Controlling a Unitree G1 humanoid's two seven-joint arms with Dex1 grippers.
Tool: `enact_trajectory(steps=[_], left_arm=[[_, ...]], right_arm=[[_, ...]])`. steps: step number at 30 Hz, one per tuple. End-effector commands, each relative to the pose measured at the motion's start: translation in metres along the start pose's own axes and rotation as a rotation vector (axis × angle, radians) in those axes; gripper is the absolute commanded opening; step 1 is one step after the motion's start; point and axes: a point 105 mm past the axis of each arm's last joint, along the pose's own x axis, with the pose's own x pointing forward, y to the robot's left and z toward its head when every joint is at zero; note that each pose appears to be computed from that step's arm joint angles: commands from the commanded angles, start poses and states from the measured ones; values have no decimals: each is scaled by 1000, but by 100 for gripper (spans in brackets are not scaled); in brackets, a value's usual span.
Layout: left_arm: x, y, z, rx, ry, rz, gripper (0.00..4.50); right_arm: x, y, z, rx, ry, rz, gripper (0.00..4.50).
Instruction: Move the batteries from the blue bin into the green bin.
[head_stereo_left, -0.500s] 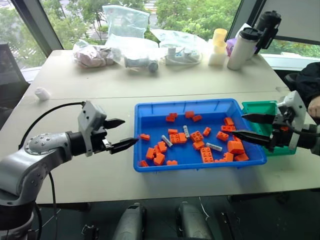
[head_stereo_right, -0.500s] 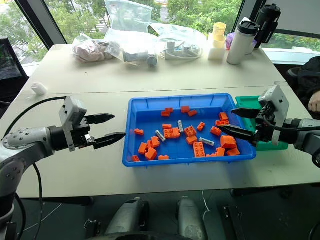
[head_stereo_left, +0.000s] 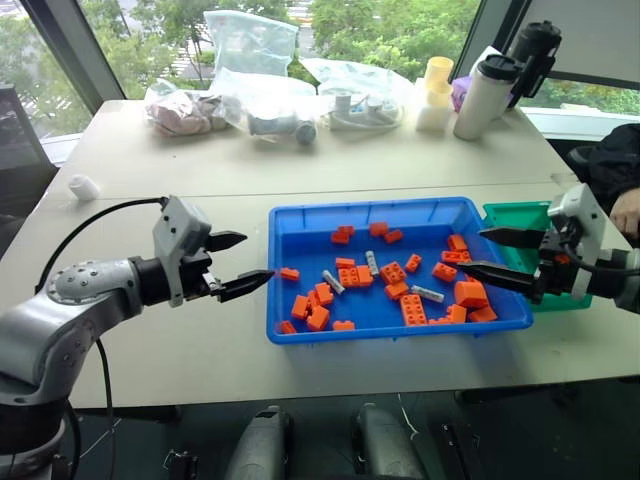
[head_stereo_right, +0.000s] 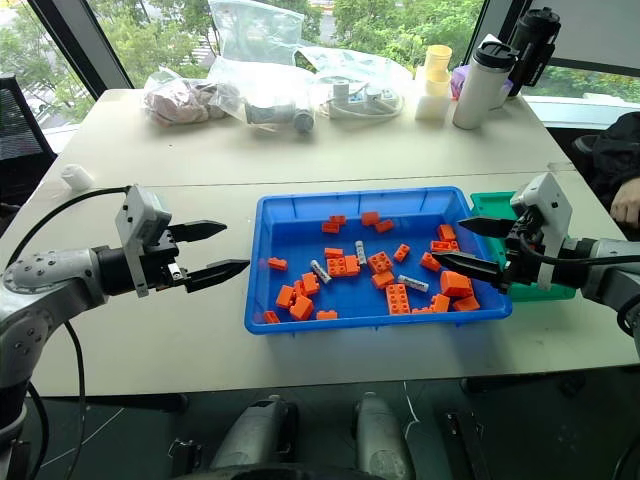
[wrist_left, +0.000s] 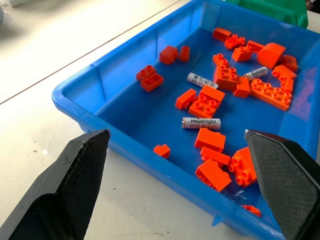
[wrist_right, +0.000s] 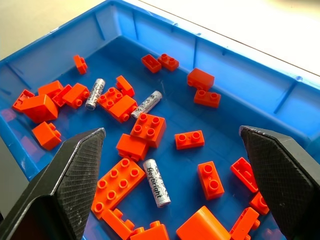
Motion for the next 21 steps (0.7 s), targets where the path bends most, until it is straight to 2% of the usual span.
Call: enact_trajectory(steps=[1, 5, 11, 15, 19, 21], left_arm=[[0, 1, 5, 39, -8, 2, 450], [2, 8, 8, 60, -10, 21, 450], [-9, 20, -1, 144, 97, 24, 450], [-9, 23, 7, 176, 116, -23, 450], [-18, 8, 24, 236, 192, -218, 450], [-18, 5, 25, 255, 218, -261, 450]], right_arm=[[-2, -2, 11, -57, -27, -31, 445], [5, -11, 5, -94, 41, -68, 445], [11, -12, 20, -109, 14, -39, 445], [17, -7, 21, -106, 21, 7, 445], [47, 35, 34, -142, 17, 247, 445], [67, 54, 33, -270, 55, 367, 445]])
